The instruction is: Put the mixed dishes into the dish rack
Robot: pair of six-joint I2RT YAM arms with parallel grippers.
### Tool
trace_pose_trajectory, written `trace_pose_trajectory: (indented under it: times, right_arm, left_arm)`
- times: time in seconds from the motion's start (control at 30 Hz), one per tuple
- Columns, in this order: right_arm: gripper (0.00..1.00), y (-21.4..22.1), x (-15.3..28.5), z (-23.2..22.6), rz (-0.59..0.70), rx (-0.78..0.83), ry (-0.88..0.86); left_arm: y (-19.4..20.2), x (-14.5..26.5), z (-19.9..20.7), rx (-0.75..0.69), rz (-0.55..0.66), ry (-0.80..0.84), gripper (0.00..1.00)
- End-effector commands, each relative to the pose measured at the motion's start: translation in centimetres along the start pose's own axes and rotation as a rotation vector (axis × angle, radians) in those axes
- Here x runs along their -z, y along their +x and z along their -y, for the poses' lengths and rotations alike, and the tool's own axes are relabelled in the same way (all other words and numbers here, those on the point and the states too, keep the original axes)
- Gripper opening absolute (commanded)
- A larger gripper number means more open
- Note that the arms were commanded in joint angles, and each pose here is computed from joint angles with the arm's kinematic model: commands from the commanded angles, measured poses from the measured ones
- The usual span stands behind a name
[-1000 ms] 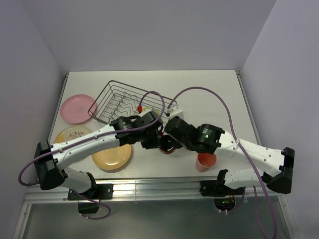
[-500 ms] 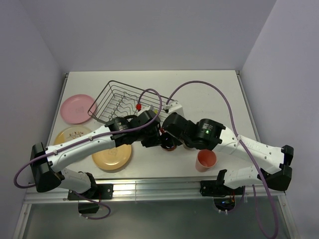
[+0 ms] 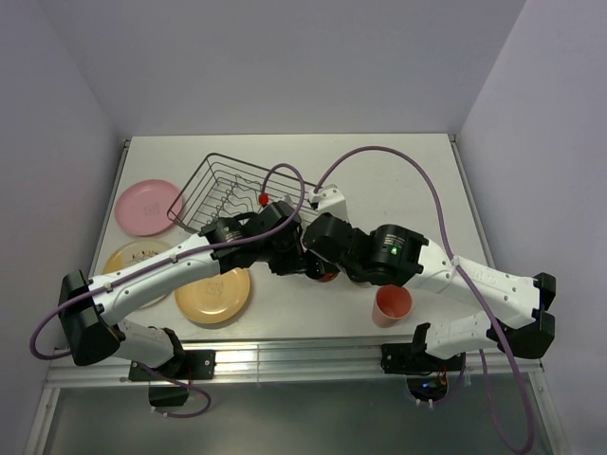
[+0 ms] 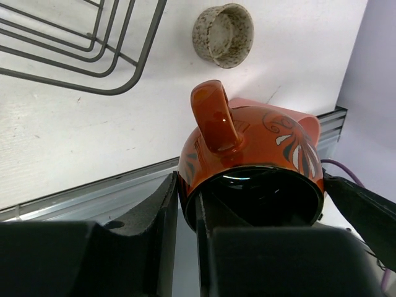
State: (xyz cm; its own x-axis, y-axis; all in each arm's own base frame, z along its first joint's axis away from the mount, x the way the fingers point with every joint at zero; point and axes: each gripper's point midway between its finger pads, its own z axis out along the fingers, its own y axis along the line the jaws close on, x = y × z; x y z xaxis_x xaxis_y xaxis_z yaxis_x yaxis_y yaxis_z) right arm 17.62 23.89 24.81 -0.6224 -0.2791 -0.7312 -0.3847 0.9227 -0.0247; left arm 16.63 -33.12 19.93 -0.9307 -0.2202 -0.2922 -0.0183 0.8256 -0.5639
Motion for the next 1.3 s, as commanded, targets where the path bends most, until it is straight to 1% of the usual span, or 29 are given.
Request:
trace_pose_trajectory:
  times: [0.0, 0.1, 0.2, 0.4, 0.63, 0.7, 0.8, 0.87, 0.93, 0.97, 1.03, 1.07, 1.17, 1.2, 1.27]
  right_arm:
    - [0.42, -2.6, 1.2, -2.8, 0.085, -0.117, -0.116]
    - [0.46, -2.8, 1.4, -2.9, 0.089, -0.121, -0.131]
    - [0.55, -3.1, 2.0, -2.9, 0.099, -0.13, -0.142]
    - [0.6, -4.1, 4.1, -2.4, 0.134, -0.159, -0.191]
    - [0.62, -4.5, 6.1, -0.9, 0.17, -0.181, -0.21]
    - [0.65, -4.6, 6.9, -0.4, 0.188, -0.194, -0.224]
    - [0.69, -5.0, 7.9, 0.1, 0.216, -0.204, -0.254]
    - [0.7, -4.9, 8.2, -0.2, 0.214, -0.212, -0.295]
    - [0.7, -5.1, 8.6, 0.0, 0.226, -0.23, -0.331]
    - [0.7, -5.0, 9.1, -0.7, 0.225, -0.234, -0.399]
    - [0.7, -5.3, 9.0, -0.6, 0.23, -0.261, -0.437]
    - [0.7, -5.2, 9.4, -1.2, 0.236, -0.27, -0.504]
    - [0.7, -5.9, 9.4, -1.5, 0.267, -0.31, -0.596]
    - [0.69, -5.5, 10.4, -2.7, 0.244, -0.296, -0.701]
    - [0.69, -5.8, 9.9, -3.2, 0.244, -0.304, -0.746]
  left_arm:
    - [-1.9, 1.7, 5.8, 0.029, 0.036, 0.25, 0.0]
    - [-1.9, 1.7, 5.9, 0.037, 0.022, 0.278, 0.0]
    - [-2.0, 1.7, 5.6, 0.031, 0.029, 0.273, 0.0]
    - [-2.3, 1.8, 4.6, 0.005, 0.04, 0.272, 0.0]
    - [-1.8, 2.4, 2.7, -0.052, 0.045, 0.294, 0.0]
    - [-1.6, 2.9, 2.3, -0.089, 0.056, 0.31, 0.0]
    - [-1.2, 4.5, 2.5, -0.152, 0.072, 0.393, 0.0]
    - [-0.6, 6.1, 2.8, -0.185, 0.077, 0.467, 0.0]
    - [-0.3, 7.2, 2.8, -0.216, 0.089, 0.502, 0.0]
    - [-0.1, 8.3, 2.7, -0.242, 0.102, 0.537, 0.0]
    - [0.2, 9.6, 2.7, -0.267, 0.119, 0.583, 0.0]
    - [0.3, 10.6, 2.7, -0.281, 0.136, 0.617, 0.0]
    - [0.9, 12.2, 2.6, -0.316, 0.152, 0.679, 0.0]
    - [1.1, 12.7, 2.8, -0.331, 0.155, 0.706, 0.0]
    - [1.3, 13.3, 2.9, -0.346, 0.16, 0.737, 0.0]
